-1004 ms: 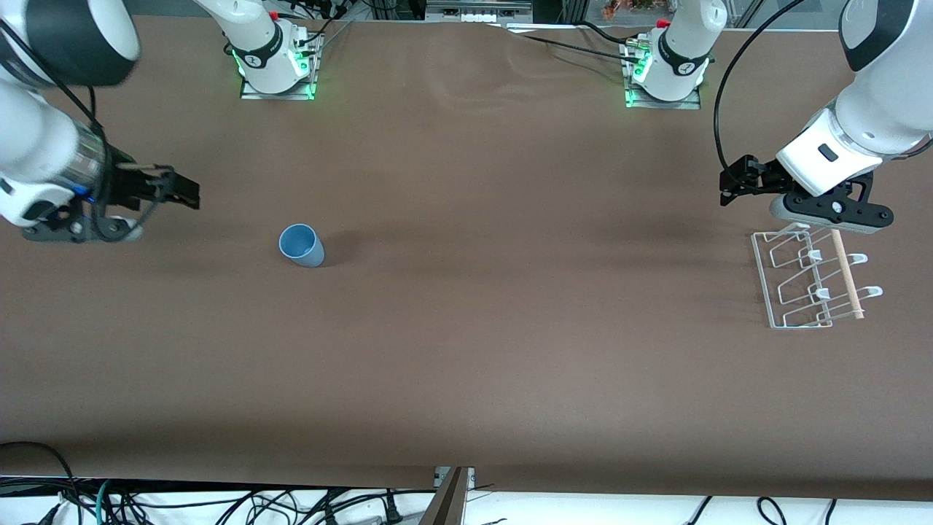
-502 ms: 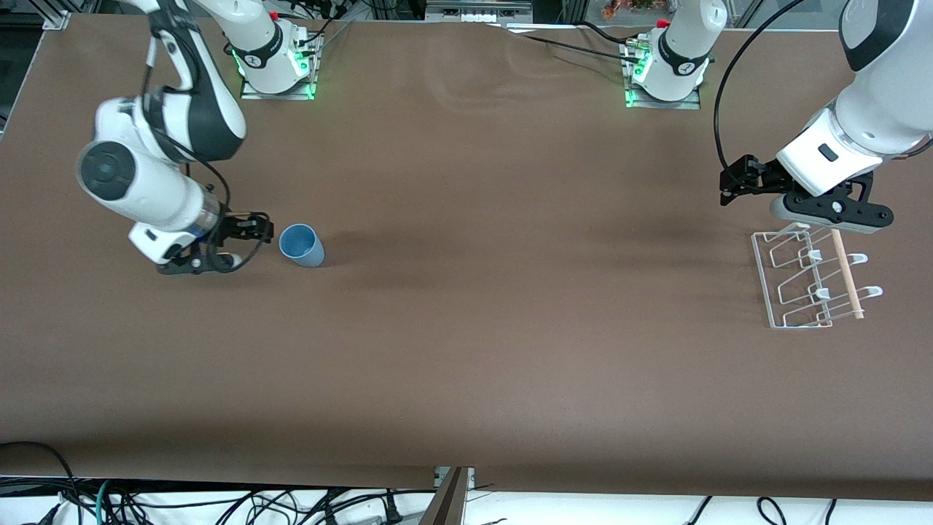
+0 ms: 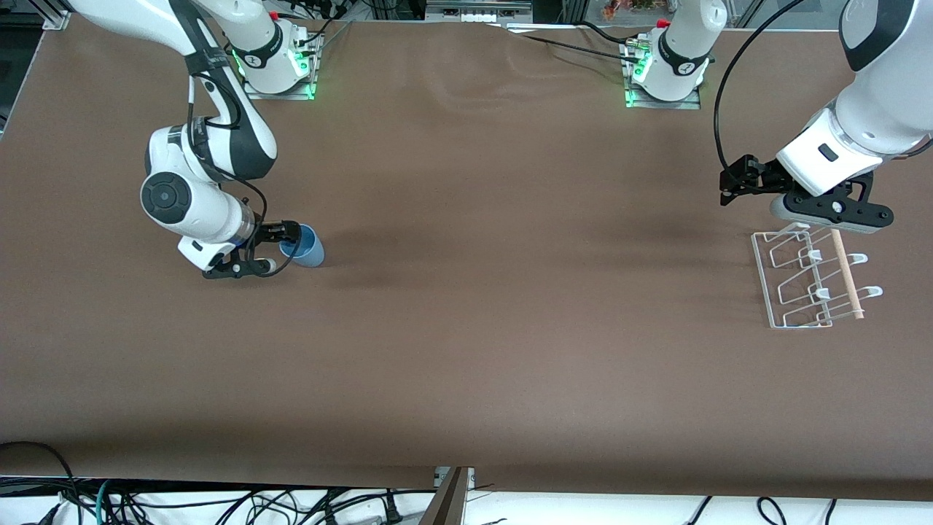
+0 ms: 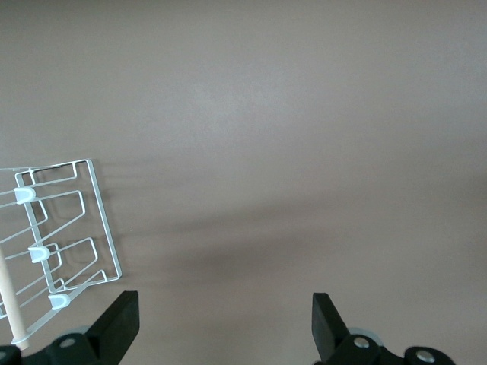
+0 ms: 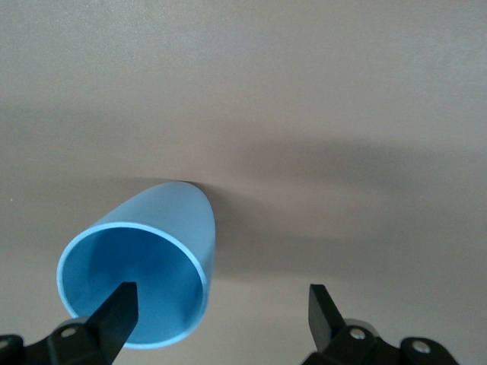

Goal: Transfer cup to left arm and place on rack
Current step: 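Reach the right gripper down around the blue cup, then close the right gripper on the blue cup and lift it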

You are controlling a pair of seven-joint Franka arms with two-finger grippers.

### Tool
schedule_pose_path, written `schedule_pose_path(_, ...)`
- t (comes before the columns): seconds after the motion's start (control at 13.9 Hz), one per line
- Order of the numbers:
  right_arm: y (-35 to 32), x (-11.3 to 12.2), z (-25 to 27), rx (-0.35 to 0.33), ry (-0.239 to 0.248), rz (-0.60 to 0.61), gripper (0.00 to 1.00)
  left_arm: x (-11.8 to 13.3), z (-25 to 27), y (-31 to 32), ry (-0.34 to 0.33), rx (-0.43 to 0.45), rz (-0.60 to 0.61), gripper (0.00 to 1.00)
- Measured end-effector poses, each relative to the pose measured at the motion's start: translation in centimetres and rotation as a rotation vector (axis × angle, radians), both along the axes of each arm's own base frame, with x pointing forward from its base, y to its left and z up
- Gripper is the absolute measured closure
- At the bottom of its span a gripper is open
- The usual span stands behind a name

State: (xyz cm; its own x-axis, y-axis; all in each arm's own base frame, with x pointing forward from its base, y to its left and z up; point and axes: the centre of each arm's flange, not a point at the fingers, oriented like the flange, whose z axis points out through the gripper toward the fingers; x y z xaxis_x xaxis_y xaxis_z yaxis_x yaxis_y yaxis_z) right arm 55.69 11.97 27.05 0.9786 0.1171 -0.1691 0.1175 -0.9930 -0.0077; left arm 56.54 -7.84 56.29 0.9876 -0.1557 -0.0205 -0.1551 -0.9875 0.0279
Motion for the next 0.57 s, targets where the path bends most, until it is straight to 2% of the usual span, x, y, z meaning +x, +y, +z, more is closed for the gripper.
schedule_pose_path(0.22, 0.8, 0.1, -1.6, 0.003, 0.006, 0.01, 0.0, 0.0, 0.0, 0.0, 0.0, 0.0, 0.0, 0.0)
schedule_pose_path(0.36, 1.1, 0.3, -3.1, 0.004, 0.02, 0.012, 0.06, 0.0, 0.0, 0.0, 0.0, 0.0, 0.0, 0.0)
schedule_pose_path(0.57, 1.3, 0.7, -3.7, 0.005, 0.024, 0.013, 0.4, 0.0, 0.0, 0.0, 0.0, 0.0, 0.0, 0.0)
